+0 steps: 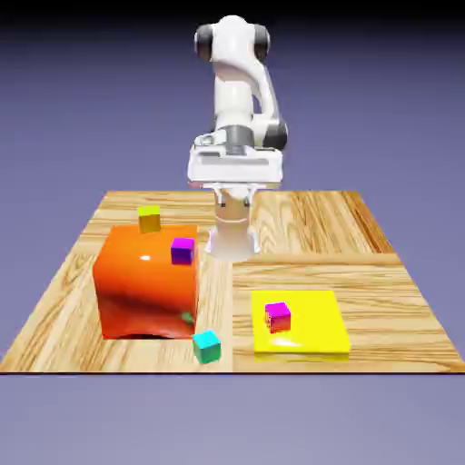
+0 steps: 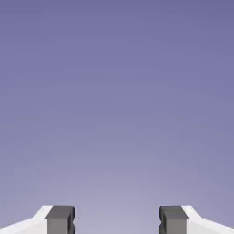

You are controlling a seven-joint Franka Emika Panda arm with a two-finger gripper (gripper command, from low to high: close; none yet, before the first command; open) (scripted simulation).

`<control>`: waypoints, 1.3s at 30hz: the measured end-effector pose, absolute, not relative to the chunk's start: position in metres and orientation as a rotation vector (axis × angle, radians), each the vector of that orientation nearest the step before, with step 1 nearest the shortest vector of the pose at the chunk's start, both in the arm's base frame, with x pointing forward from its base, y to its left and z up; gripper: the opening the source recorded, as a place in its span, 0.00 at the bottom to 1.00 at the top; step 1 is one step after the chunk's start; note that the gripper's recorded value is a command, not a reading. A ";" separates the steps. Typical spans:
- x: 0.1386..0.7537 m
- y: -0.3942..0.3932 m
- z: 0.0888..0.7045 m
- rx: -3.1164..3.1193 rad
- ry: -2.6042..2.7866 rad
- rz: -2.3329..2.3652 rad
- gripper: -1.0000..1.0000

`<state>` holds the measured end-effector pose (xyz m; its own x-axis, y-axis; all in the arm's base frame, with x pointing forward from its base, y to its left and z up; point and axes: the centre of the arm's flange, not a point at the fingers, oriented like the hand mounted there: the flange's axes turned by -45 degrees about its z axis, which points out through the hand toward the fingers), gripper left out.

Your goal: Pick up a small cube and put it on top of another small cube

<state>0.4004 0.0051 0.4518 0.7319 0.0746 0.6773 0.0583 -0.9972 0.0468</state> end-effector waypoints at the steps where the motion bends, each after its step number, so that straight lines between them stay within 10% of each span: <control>1: 0.410 0.005 0.446 2.918 0.136 1.072 0.50; 33: 0.541 -0.038 0.122 2.846 0.702 -0.734 0.50; 34: 0.538 -0.039 0.114 2.846 0.703 -0.735 0.00; 39: 0.557 -0.029 0.170 2.848 0.702 -0.735 0.00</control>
